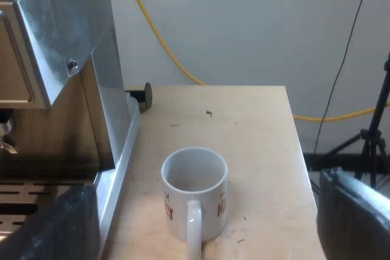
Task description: Pour the beans into the coffee machine
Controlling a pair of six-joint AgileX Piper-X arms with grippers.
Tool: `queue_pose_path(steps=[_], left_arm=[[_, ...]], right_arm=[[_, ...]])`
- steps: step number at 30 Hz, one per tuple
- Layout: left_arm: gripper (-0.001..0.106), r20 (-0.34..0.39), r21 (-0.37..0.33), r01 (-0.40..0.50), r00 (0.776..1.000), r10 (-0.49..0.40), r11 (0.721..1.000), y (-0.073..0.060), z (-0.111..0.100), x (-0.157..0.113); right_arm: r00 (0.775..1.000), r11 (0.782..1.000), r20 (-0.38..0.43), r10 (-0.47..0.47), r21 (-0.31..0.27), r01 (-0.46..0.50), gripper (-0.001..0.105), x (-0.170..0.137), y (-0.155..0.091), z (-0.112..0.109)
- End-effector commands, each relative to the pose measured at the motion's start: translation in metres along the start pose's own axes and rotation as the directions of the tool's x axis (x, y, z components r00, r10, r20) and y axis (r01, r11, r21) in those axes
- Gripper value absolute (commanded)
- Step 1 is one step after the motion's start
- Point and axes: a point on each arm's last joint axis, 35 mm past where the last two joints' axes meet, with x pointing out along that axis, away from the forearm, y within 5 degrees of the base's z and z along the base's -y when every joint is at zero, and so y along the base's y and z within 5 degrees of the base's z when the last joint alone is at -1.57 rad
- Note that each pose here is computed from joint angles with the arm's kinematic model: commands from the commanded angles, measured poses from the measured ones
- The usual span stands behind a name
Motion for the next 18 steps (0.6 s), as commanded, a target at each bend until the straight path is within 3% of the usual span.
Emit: queue_pose_path(steps=[1, 4, 11, 18], left_arm=[[0.09, -0.024, -0.013, -0.015, 1.0, 0.015, 1.0, 0.001, -0.008, -0.005], [0.09, -0.038, -0.006, -0.019, 0.999, 0.019, 1.0, 0.001, -0.014, -0.013], [0.09, -0.077, -0.003, -0.024, 0.997, 0.024, 1.0, 0.001, -0.024, -0.025], [0.09, -0.118, -0.003, -0.058, 0.991, 0.057, 0.998, 0.003, -0.035, -0.033]], right_arm=[[0.999, 1.0, 0.038, -0.018, -0.004, 0.018, 0.079, -0.007, 0.001, -0.004], [0.998, 1.0, 0.062, -0.026, 0.014, 0.025, 0.079, -0.012, 0.003, -0.01], [1.0, 0.996, 0.018, 0.0, 0.086, -0.001, 0.079, -0.003, 0.007, -0.021], [0.998, 0.994, 0.0, 0.068, 0.088, -0.068, 0.079, 0.005, 0.013, -0.03]])
